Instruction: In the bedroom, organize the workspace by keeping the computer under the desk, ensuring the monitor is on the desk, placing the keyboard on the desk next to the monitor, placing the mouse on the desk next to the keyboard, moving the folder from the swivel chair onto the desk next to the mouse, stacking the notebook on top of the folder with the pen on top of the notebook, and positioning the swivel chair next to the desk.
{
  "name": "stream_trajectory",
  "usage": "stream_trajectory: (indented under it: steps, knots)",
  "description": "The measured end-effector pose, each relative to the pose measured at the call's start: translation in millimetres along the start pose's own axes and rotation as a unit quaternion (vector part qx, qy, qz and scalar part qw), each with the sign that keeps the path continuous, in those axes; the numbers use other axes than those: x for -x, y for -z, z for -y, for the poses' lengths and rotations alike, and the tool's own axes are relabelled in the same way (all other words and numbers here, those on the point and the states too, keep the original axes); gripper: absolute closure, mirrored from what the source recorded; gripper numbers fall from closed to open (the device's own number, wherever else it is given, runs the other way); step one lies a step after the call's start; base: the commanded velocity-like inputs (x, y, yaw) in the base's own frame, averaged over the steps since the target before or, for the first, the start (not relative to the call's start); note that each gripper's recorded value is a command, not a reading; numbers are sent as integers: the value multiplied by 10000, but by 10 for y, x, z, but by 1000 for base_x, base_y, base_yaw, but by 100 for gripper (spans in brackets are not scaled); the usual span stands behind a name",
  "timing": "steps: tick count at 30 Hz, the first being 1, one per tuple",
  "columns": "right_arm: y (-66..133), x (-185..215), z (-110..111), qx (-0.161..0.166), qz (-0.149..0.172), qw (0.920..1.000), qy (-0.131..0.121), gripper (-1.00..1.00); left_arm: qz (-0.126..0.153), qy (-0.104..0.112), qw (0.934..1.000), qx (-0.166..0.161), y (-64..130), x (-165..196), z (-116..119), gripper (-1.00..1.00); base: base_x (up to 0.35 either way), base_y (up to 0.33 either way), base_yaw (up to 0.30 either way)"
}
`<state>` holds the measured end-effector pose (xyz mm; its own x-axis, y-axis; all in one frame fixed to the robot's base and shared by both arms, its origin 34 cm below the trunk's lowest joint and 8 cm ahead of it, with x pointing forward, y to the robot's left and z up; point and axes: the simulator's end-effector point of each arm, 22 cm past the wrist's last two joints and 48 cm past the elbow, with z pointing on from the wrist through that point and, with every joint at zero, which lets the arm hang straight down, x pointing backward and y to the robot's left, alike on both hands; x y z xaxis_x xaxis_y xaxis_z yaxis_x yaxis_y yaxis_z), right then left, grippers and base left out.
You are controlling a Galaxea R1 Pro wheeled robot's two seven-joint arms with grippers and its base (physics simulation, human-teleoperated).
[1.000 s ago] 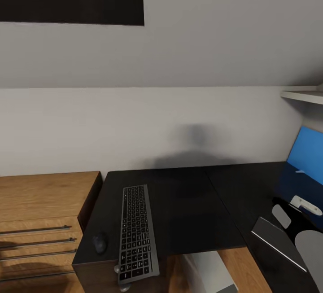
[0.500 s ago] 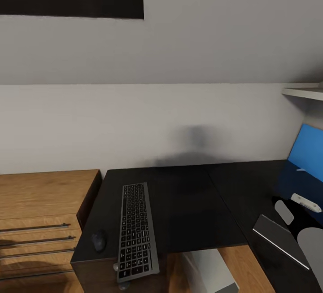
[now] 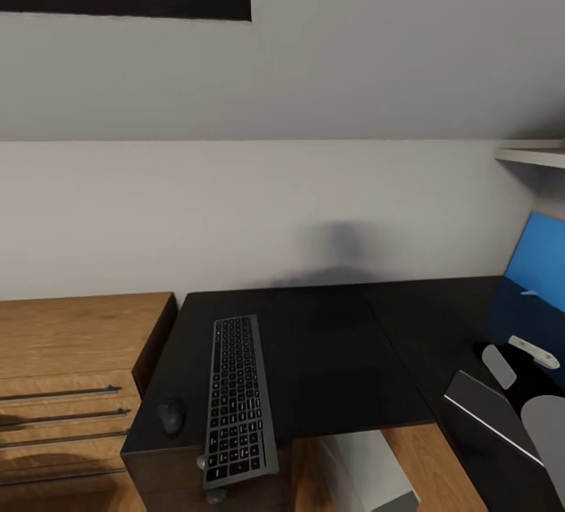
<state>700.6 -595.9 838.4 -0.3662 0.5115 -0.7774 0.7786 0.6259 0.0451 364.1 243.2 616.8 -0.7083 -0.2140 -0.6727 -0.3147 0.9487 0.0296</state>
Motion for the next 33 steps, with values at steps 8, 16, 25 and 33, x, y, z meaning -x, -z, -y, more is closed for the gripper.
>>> stream_trajectory:
  steps: [8,16,25,33]
  knots:
    - [-68,-50,-8,19,49,10000,-24,-100,0,0,10000,-1,-93,-87,4,-100,0,0,0]
    - [-69,-32,-128,109,181,9998,11,-100,10,7,10000,-4,-179,-163,6,-100,0,0,0]
    - [-101,-157,-314,289,208,9994,15,-100,169,134,9998,-47,-272,-103,90,-100,0,0,0]
    - [-190,-260,-300,280,268,9992,-21,-100,249,171,9995,-72,-364,-118,115,-100,0,0,0]
